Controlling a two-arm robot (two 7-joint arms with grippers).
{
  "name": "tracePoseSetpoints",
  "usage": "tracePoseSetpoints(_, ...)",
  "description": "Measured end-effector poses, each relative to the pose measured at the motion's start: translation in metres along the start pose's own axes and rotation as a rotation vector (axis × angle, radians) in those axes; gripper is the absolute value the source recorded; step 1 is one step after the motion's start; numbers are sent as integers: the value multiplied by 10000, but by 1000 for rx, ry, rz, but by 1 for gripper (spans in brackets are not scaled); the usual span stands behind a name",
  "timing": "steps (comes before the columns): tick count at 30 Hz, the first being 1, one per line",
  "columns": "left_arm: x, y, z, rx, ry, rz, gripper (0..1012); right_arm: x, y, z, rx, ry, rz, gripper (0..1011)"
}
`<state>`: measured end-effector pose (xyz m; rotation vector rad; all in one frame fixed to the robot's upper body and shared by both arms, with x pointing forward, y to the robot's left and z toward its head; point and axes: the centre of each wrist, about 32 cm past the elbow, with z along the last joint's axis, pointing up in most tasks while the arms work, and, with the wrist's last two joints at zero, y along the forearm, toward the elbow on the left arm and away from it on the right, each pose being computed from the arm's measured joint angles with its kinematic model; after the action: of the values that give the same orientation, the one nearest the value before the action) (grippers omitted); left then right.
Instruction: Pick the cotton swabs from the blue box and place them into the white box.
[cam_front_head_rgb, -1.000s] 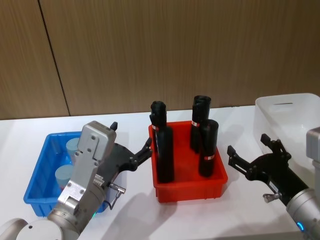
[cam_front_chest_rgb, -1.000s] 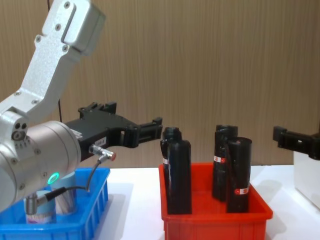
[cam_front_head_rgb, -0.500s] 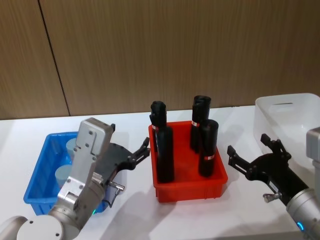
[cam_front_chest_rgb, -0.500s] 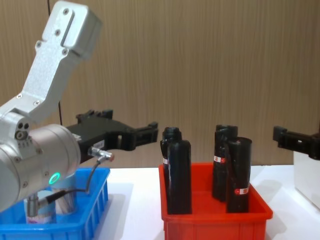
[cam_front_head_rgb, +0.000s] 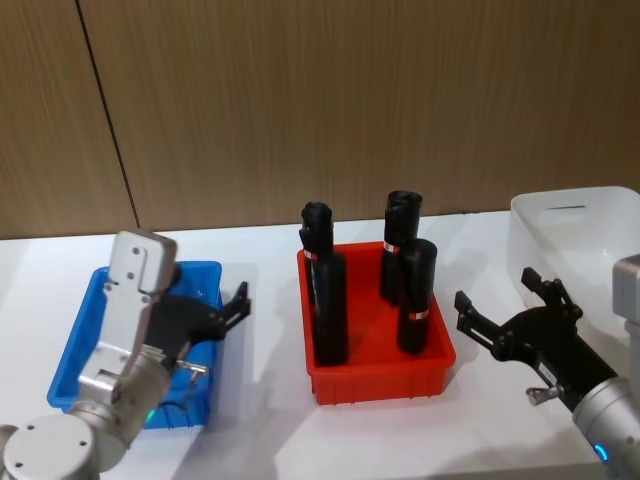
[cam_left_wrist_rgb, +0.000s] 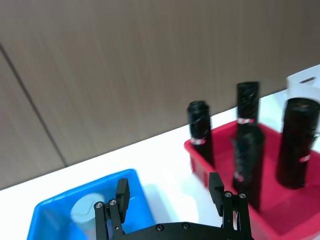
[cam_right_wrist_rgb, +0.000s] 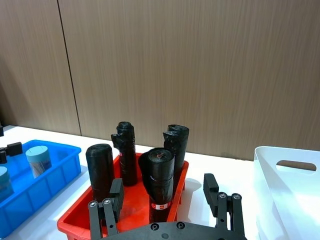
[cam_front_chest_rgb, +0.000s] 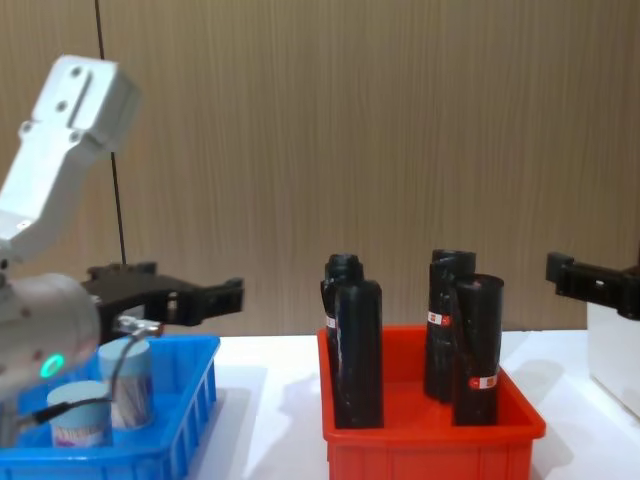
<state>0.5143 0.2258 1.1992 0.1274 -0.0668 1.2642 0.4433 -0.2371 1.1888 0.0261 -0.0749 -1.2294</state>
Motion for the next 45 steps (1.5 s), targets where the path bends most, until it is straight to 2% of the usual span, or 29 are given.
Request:
tracePoseSetpoints(9, 261, -12, -55, 75, 34, 72, 1004, 0, 0, 0, 0, 0, 0, 1001)
tracePoseSetpoints(15, 382, -14, -95, 115, 54, 106, 1004, 0, 0, 0, 0, 0, 0, 1002)
tracePoseSetpoints(22, 483, -5, -150, 146, 80, 133, 1004, 0, 0, 0, 0, 0, 0, 1001)
tracePoseSetpoints(28, 536, 4, -187, 163, 96, 147, 1004, 0, 0, 0, 0, 0, 0, 1001)
tracePoseSetpoints(29, 559, 11, -209, 171, 103, 154, 1004, 0, 0, 0, 0, 0, 0, 1001)
tracePoseSetpoints(34, 601, 24, -254, 186, 118, 164, 1004, 0, 0, 0, 0, 0, 0, 1002)
tracePoseSetpoints(38, 626, 29, -282, 192, 125, 161, 1004, 0, 0, 0, 0, 0, 0, 1001)
tracePoseSetpoints(45, 682, 32, -354, 200, 140, 130, 1004, 0, 0, 0, 0, 0, 0, 1001)
